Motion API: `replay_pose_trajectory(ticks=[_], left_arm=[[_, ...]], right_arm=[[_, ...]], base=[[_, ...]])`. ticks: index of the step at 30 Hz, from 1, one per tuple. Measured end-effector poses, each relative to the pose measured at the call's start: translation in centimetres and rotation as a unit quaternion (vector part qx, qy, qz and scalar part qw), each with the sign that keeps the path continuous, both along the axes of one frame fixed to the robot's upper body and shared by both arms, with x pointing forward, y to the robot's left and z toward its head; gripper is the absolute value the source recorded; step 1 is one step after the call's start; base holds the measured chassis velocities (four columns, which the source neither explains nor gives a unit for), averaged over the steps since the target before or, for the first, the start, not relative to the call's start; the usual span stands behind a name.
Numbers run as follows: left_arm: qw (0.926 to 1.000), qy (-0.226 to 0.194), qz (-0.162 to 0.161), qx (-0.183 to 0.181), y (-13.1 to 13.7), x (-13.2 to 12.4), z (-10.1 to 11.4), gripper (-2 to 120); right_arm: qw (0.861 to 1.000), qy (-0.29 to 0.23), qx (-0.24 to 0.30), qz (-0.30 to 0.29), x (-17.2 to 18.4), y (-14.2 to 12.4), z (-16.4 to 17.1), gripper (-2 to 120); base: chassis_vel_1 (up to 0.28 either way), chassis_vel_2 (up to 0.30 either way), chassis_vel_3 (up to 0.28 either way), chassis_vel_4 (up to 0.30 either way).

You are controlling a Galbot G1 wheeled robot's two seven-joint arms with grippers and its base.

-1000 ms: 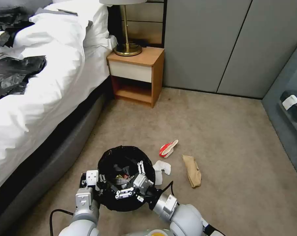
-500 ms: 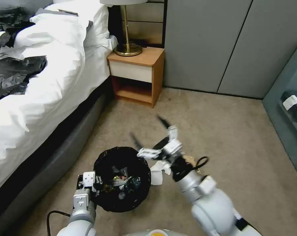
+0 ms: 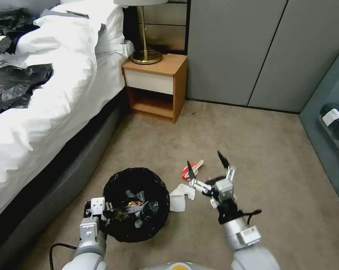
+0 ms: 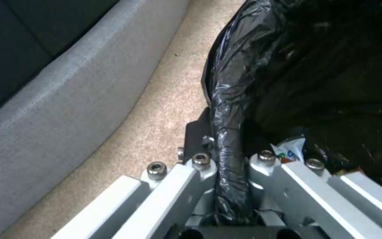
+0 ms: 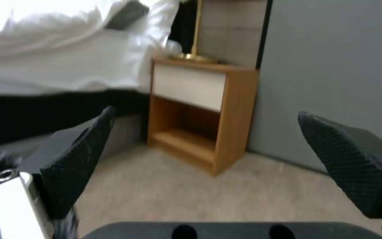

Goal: Pick up the trash bin, then pick up the garbage from the floor and place it into the trash bin.

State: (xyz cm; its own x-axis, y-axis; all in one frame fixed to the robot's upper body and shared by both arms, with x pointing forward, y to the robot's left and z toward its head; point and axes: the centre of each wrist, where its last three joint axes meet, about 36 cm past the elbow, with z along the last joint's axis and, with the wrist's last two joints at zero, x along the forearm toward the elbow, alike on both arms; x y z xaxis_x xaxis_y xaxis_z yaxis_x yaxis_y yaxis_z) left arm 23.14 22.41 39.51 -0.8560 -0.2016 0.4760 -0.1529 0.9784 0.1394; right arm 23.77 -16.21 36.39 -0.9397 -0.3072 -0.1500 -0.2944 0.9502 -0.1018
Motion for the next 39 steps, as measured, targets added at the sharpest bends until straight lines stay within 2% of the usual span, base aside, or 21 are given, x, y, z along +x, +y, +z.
replay_pose_trajectory(ticks=[5, 12, 19, 21, 25, 28, 29, 31, 36, 39], left_arm=[[1.0, -0.002, -0.001, 0.0, -0.1, 0.1, 0.1, 1], [1.0, -0.004, -0.001, 0.0, -0.1, 0.0, 0.2, 1], [1.0, -0.004, -0.001, 0.001, -0.1, -0.2, 0.2, 1], [1.0, -0.003, -0.001, 0.003, 0.0, -0.4, 0.1, 1], [1.0, -0.004, -0.001, 0.003, 0.0, -0.4, 0.3, 1], [1.0, -0.007, -0.001, 0.005, 0.1, -0.4, 0.5, 0], [1.0, -0.007, -0.001, 0.005, 0.1, -0.4, 0.5, 0], [1.0, -0.007, -0.001, 0.005, 0.1, -0.3, 0.6, 0], [1.0, -0.007, -0.002, 0.006, 0.0, -0.2, 0.5, 0], [1.0, -0.006, -0.003, 0.006, 0.0, -0.1, 0.4, 0]], right_arm=[[1.0, 0.008, -0.007, 0.004, 0.0, 0.0, -0.8, 100], [1.0, 0.01, -0.009, 0.001, 1.5, -0.4, -0.1, 100], [0.999, 0.015, -0.012, -0.029, 6.3, -2.0, 2.0, 100], [0.998, 0.033, -0.039, -0.047, 8.4, -3.3, 0.9, 100], [0.995, 0.056, -0.055, -0.061, 10.1, -4.4, -0.6, 100], [0.986, 0.144, -0.043, -0.069, 12.6, -6.5, -2.9, 100], [0.986, 0.144, -0.043, -0.069, 12.6, -6.5, -2.9, 100], [0.979, 0.191, -0.018, -0.071, 13.3, -7.0, -3.7, 100], [0.968, 0.238, -0.001, -0.078, 14.5, -7.8, -5.9, 100], [0.952, 0.293, 0.006, -0.091, 16.3, -9.3, -9.9, 100]], base=[[0.0, 0.0, 0.0, 0.0], [0.0, 0.0, 0.0, 0.0], [0.0, 0.0, 0.0, 0.0], [0.0, 0.0, 0.0, 0.0], [0.0, 0.0, 0.0, 0.0], [0.0, 0.0, 0.0, 0.0], [0.0, 0.0, 0.0, 0.0], [0.0, 0.0, 0.0, 0.0], [0.0, 0.0, 0.0, 0.0], [0.0, 0.0, 0.0, 0.0]])
